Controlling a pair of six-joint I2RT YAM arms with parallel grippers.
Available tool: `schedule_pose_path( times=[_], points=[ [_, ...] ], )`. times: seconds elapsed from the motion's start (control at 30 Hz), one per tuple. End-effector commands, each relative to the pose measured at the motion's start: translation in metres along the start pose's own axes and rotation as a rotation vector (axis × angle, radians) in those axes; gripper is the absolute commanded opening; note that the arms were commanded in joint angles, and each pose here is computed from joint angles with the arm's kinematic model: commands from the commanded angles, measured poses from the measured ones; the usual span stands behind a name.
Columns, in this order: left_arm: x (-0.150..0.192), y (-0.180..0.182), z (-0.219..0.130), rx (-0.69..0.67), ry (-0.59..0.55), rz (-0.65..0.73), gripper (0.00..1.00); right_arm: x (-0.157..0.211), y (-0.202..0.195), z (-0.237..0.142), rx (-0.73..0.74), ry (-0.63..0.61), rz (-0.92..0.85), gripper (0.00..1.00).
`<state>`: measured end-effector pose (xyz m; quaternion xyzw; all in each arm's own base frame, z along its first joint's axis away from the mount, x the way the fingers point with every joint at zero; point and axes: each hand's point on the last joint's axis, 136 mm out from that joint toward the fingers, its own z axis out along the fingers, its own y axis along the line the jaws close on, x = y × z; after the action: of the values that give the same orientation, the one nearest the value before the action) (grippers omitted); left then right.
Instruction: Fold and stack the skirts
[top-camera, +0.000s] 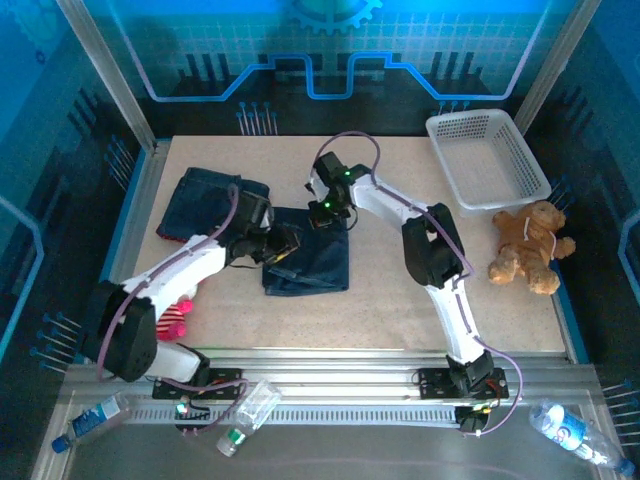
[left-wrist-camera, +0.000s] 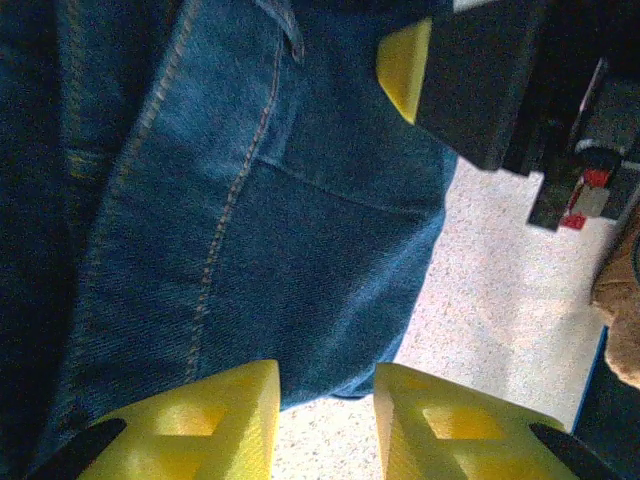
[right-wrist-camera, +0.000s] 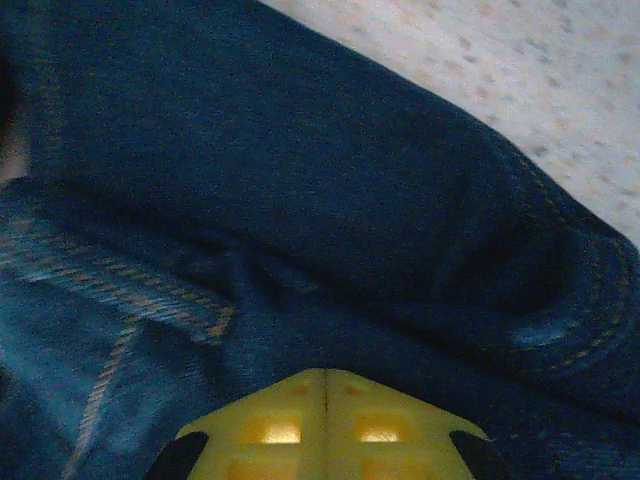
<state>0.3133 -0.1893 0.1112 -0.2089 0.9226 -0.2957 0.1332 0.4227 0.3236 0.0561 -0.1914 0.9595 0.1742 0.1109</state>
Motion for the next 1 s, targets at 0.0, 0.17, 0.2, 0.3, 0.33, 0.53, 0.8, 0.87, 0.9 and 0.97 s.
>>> schedule_pose_path(
  times=[0.0,0.17,0.2,0.3,0.33,0.53,0.8,0.87,0.9,0.97],
  points=[
    [0.006,0.051,0.023,-0.150,0.025,-0.153,0.28,0.021,-0.034,-0.003,0.189,0.065,0.137,0.00],
    [0.006,0.082,0.051,-0.230,0.053,-0.153,0.28,0.076,-0.063,-0.005,0.221,0.115,0.377,0.02],
    [0.005,0.080,0.055,-0.246,0.070,-0.128,0.27,0.091,-0.069,-0.006,0.227,0.128,0.426,0.02],
    [-0.007,0.051,0.067,-0.273,0.085,0.031,0.28,0.131,-0.067,-0.015,0.146,0.133,0.580,0.04],
    [-0.012,0.037,0.073,-0.278,0.084,0.093,0.29,0.141,-0.060,-0.017,0.083,0.124,0.630,0.05],
    [-0.065,-0.019,0.088,-0.286,0.040,0.258,0.31,0.138,0.000,-0.038,-0.273,0.000,0.669,0.29],
    [-0.080,-0.058,0.021,-0.175,-0.113,0.280,0.63,0.102,-0.028,-0.064,-0.085,-0.102,0.095,0.46],
    [-0.076,-0.049,0.007,-0.153,-0.138,0.225,0.73,0.095,-0.025,-0.056,-0.082,-0.086,-0.020,0.47],
    [-0.075,-0.043,0.002,-0.145,-0.149,0.199,0.77,0.092,-0.026,-0.052,-0.078,-0.081,-0.050,0.47],
    [-0.074,-0.027,-0.010,-0.134,-0.176,0.126,0.85,0.084,-0.029,-0.043,-0.061,-0.070,-0.085,0.47]
  ],
)
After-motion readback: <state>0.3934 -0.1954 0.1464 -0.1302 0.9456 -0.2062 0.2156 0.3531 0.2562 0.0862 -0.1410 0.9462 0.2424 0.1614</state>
